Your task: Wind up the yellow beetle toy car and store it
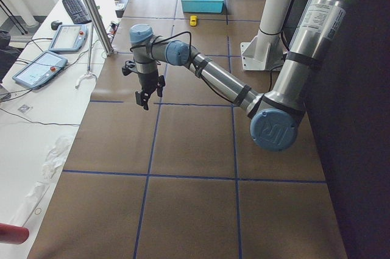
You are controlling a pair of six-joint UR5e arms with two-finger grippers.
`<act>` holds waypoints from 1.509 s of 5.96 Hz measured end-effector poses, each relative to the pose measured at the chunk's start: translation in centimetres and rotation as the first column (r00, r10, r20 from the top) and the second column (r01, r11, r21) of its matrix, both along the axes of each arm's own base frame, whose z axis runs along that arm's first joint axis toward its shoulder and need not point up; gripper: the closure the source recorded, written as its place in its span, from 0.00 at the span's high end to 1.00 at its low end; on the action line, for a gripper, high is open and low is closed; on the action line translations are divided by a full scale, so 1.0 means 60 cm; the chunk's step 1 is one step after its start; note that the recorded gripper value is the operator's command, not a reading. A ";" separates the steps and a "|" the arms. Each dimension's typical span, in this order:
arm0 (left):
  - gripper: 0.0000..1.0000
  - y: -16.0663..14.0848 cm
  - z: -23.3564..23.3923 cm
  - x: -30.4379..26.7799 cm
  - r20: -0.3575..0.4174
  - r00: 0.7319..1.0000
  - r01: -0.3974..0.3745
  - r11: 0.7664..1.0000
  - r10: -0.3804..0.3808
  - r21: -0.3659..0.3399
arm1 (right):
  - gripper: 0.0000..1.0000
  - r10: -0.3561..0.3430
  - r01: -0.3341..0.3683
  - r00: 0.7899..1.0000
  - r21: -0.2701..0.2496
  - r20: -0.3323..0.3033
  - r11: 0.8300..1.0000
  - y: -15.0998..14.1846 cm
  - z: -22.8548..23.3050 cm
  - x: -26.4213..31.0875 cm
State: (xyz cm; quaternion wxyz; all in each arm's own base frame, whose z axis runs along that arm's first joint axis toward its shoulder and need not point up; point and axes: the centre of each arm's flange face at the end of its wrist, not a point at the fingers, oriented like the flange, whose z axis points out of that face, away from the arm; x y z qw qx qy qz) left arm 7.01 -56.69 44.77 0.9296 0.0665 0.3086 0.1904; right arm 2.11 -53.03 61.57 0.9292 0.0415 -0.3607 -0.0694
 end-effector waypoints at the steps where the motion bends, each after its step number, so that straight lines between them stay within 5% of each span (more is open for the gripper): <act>1: 1.00 0.035 0.084 -0.061 -0.025 0.998 0.059 0.997 -0.060 -0.043 | 1.00 -0.057 0.055 0.998 0.064 0.030 0.996 -0.001 -0.057 -0.047; 3: 1.00 0.103 0.256 -0.159 -0.076 0.983 0.156 0.979 -0.167 -0.132 | 1.00 -0.220 0.203 0.974 0.234 0.047 0.951 0.025 -0.200 -0.180; 4: 1.00 0.126 0.304 -0.179 -0.121 0.973 0.171 0.968 -0.195 -0.183 | 1.00 -0.317 0.293 0.948 0.303 0.030 0.907 0.045 -0.251 -0.263; 5: 1.00 0.135 0.327 -0.186 -0.134 0.970 0.172 0.965 -0.200 -0.195 | 1.00 -0.423 0.398 0.906 0.380 -0.019 0.835 0.063 -0.282 -0.338; 7: 1.00 0.135 0.330 -0.197 -0.103 0.974 0.183 0.968 -0.202 -0.172 | 1.00 -0.580 0.594 0.782 0.556 -0.228 0.582 0.067 -0.328 -0.431; 8: 1.00 0.134 0.324 -0.205 -0.098 0.974 0.186 0.970 -0.203 -0.157 | 1.00 -0.603 0.654 0.723 0.615 -0.337 0.441 0.055 -0.361 -0.459; 9: 1.00 0.136 0.320 -0.217 -0.100 0.977 0.174 0.976 -0.188 -0.133 | 1.00 -0.606 0.694 0.673 0.646 -0.424 0.318 0.041 -0.393 -0.483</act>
